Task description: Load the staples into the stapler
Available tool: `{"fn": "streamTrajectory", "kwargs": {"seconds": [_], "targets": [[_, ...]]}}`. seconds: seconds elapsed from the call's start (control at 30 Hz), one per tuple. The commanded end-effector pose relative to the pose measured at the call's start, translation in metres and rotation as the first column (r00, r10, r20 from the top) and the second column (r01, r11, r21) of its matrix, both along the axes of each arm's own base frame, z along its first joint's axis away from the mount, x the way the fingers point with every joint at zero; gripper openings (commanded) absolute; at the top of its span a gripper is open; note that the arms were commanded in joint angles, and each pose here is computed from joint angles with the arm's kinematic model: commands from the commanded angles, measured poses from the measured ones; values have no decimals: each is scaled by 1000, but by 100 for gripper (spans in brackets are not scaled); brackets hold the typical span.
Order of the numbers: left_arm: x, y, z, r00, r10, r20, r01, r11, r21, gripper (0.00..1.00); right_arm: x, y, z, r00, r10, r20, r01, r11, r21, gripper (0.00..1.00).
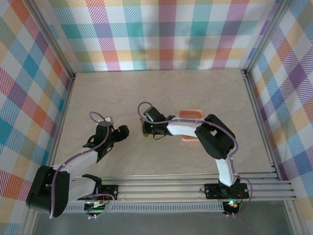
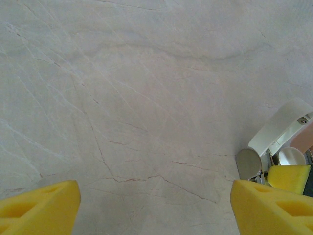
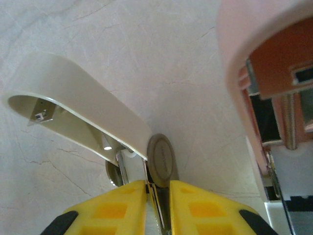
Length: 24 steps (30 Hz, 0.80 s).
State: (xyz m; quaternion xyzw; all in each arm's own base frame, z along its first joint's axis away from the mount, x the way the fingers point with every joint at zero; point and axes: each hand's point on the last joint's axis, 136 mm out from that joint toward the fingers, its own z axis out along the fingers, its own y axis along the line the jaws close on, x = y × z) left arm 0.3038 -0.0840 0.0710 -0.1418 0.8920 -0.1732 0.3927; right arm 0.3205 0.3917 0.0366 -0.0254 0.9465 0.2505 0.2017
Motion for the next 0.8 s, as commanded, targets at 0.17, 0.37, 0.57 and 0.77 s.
{"fn": "streamTrajectory", "kwargs": {"seconds": [0.17, 0.37, 0.57, 0.77], "targets": [[2, 0, 2, 1000, -8, 20, 8, 1000, -2, 80, -13, -6, -13, 999, 30, -41, -33, 997, -66, 17], [3, -1, 5, 1000, -11, 27, 11, 1000, -11, 80, -6, -2, 4, 999, 37, 16, -37, 998, -47, 21], [7, -9, 14, 999, -34, 34, 35, 999, -39, 80, 2, 0, 33, 995, 27, 100, -26, 1000, -11, 27], [17, -20, 32, 997, -65, 41, 68, 994, -80, 80, -3, -10, 63, 983, -15, 180, 11, 1000, 24, 31]]}}
